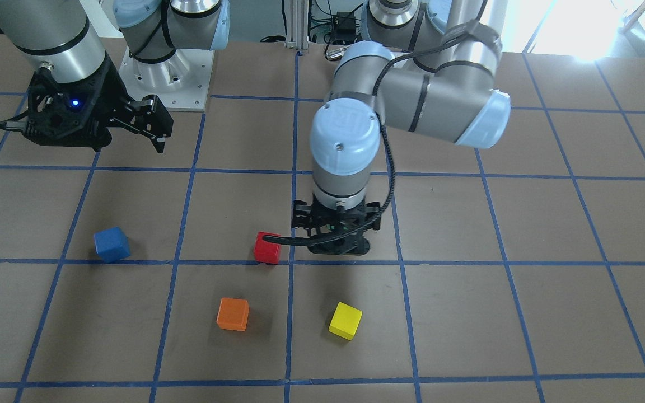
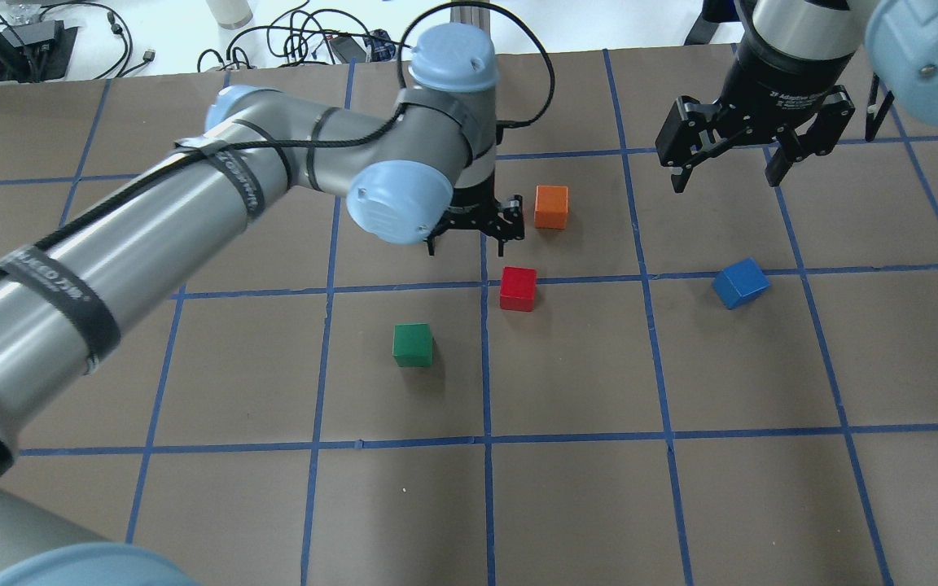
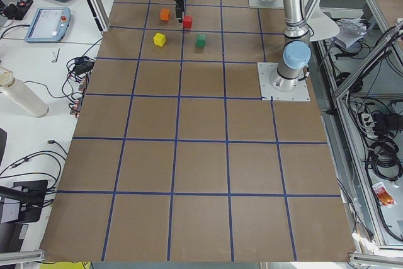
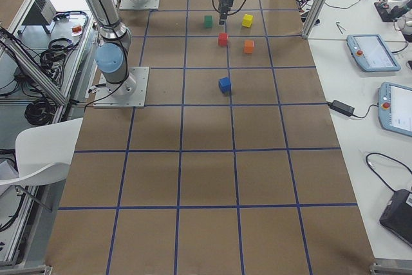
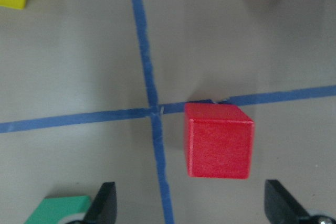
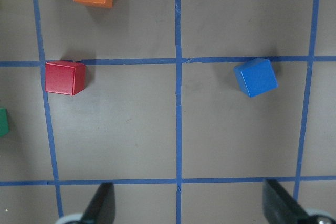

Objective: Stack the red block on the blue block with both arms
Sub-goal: 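Raise the left gripper away while the right gripper reaches over the red cube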

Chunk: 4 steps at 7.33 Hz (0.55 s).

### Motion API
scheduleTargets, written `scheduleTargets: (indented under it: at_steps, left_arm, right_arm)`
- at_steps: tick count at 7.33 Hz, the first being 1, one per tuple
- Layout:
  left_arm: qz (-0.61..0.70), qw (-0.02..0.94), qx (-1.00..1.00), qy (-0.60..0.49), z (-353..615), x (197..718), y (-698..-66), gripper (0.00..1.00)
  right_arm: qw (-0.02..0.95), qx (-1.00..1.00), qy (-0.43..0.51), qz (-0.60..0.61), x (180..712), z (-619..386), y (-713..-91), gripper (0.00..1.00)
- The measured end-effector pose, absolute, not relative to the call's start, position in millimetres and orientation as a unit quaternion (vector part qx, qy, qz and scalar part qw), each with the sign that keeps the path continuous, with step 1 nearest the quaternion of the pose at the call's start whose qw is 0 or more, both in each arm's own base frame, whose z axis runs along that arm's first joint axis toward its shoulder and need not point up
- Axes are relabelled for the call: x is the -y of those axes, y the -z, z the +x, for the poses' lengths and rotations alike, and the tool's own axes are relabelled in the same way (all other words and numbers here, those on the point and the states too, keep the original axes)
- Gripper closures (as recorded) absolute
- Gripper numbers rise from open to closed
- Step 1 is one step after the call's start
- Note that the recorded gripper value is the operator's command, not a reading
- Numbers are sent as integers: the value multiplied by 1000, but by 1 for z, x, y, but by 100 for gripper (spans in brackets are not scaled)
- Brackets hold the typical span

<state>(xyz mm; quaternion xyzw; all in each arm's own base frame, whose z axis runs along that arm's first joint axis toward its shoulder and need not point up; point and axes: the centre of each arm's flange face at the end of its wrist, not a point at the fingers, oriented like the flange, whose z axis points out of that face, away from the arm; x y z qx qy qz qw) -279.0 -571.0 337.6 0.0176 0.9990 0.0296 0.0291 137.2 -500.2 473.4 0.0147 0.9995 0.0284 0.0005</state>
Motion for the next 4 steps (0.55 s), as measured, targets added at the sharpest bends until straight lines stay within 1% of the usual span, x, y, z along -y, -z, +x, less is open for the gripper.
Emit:
scheduleTargets:
  at_steps: [2, 4]
  left_arm:
    - [6, 35, -999, -17, -210, 568, -395, 0]
    - [2, 11, -999, -30, -166, 550, -438, 0]
  right_arm:
    - [5, -999, -24, 22, 494, 174, -443, 0]
    - [7, -1000, -12, 6, 496, 214, -389, 0]
